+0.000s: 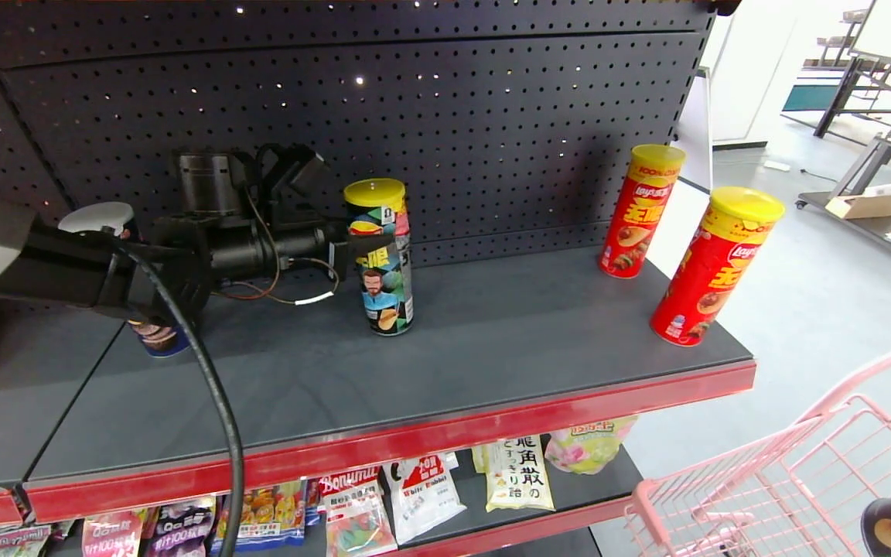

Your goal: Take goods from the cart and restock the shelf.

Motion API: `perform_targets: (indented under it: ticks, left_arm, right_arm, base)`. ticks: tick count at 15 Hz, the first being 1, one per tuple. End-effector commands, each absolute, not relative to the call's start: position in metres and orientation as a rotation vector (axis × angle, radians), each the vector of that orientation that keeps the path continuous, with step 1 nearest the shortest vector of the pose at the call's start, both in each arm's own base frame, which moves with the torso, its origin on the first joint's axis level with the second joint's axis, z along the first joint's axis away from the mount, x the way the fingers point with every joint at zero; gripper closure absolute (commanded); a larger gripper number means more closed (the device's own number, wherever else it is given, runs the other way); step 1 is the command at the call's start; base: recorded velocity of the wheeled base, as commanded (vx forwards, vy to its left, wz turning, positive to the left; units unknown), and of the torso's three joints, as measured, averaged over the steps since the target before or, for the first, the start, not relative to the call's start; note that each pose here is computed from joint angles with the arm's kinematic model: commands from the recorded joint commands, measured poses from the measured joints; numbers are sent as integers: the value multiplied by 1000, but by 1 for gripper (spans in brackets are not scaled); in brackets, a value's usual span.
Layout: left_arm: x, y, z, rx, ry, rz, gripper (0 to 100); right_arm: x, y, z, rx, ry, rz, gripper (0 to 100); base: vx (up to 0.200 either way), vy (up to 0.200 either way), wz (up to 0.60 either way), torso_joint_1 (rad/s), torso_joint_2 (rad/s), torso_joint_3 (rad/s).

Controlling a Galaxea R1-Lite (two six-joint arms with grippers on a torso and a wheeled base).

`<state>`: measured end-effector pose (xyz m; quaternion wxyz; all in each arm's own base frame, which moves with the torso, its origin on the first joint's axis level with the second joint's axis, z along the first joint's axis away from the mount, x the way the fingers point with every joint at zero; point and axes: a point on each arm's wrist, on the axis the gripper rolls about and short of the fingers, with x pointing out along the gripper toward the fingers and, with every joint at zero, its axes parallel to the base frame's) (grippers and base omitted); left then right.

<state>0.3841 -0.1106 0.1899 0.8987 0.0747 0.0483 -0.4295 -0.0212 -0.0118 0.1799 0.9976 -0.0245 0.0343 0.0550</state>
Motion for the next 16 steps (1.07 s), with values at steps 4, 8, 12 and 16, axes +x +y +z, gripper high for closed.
perform_targets:
  ticks: [4,8,12,16]
  left_arm:
    - [315,-101,210,150,141,-803,100]
    - [291,-118,214,139,151,-720,100]
    - [279,-139,203,113,133,-660,100]
    - [276,-163,189,68,69,-591,100]
  right_arm:
    - [-21,-12,180,-49,67,110,100]
    - [-21,-12,180,-50,70,110,100]
    - [-21,-12,180,-49,68,110,100]
    - [-22,-12,179,-49,67,110,100]
  base:
    - [0,0,0,0,0,0]
    - [0,0,0,0,0,0]
    - [0,0,0,0,0,0]
    - [0,0,0,0,0,0]
